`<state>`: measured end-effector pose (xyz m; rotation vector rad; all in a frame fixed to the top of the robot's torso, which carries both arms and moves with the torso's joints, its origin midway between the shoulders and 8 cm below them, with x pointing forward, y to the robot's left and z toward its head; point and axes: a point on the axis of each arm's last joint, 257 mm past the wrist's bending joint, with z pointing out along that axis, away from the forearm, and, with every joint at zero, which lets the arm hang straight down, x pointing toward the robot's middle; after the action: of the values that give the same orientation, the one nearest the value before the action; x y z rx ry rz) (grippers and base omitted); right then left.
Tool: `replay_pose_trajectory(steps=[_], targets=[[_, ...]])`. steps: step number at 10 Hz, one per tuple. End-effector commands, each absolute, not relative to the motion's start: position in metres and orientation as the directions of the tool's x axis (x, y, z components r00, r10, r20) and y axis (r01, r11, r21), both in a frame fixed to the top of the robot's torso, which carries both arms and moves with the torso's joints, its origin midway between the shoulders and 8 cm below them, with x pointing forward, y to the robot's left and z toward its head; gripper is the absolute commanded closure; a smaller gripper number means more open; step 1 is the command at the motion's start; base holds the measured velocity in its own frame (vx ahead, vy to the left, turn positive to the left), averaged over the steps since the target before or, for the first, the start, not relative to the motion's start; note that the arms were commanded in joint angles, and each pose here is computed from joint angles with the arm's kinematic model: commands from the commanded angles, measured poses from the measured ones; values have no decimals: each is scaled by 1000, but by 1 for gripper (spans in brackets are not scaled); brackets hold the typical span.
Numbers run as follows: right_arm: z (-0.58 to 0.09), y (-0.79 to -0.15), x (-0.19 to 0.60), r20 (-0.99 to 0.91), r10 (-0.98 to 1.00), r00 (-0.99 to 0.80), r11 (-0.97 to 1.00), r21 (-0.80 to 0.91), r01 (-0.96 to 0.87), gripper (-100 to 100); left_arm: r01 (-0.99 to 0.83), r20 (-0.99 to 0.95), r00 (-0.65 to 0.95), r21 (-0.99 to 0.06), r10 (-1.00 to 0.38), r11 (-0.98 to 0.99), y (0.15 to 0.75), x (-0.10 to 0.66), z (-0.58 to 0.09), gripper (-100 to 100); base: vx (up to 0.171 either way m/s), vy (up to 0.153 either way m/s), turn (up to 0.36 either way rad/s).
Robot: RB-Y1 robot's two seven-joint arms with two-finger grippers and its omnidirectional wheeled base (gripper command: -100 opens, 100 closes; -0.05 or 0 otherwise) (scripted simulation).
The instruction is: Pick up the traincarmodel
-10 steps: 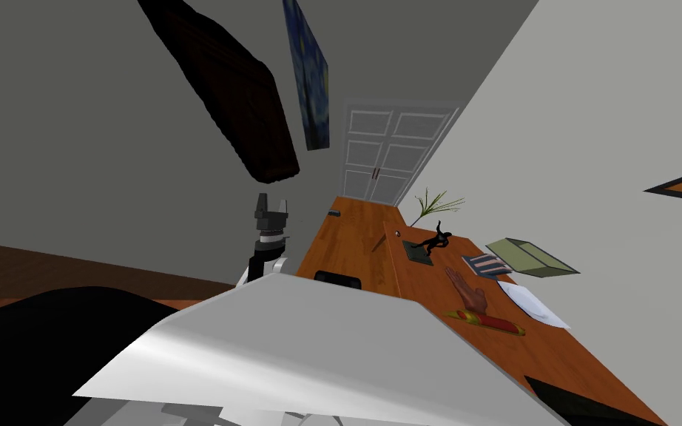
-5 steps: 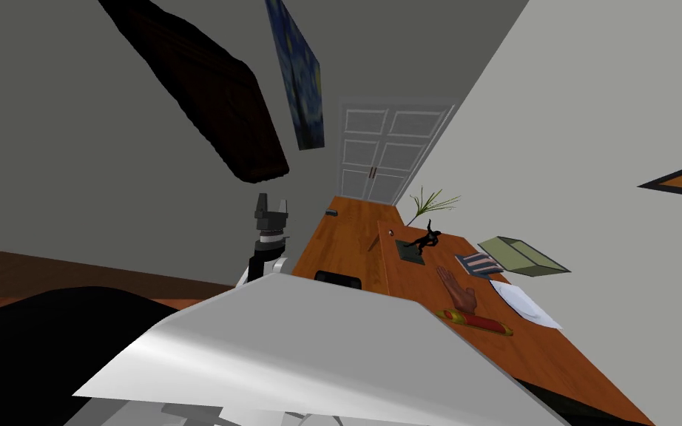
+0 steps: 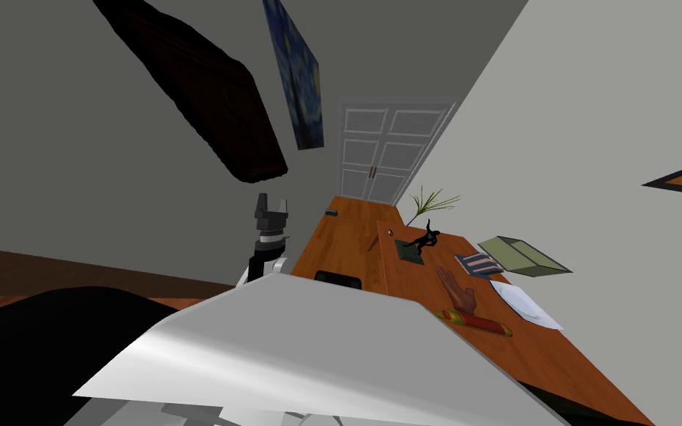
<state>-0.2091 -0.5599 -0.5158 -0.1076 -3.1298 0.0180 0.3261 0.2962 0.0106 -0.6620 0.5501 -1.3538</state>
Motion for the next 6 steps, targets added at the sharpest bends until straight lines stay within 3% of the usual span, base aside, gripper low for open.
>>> replay_pose_trajectory(steps=[1, 4, 5, 6], targets=[[-525, -551, -211, 12, 76, -997, 997, -13, 76, -100, 697, 17, 143, -711, -990, 88, 296, 326, 11, 0, -11, -55, 52], [-532, -545, -212, 13, 82, -997, 997, -14, 82, -100, 697, 17, 143, -712, -990, 88, 296, 326, 11, 0, -14, -42, 26], [-533, -544, -213, 13, 81, -997, 997, -13, 81, 100, 697, 17, 143, -712, -990, 88, 296, 326, 11, 0, 0, 0, 0], [-532, -545, -212, 13, 81, -997, 997, -13, 81, 100, 697, 17, 143, -712, -990, 88, 296, 326, 11, 0, 0, 0, 0]])
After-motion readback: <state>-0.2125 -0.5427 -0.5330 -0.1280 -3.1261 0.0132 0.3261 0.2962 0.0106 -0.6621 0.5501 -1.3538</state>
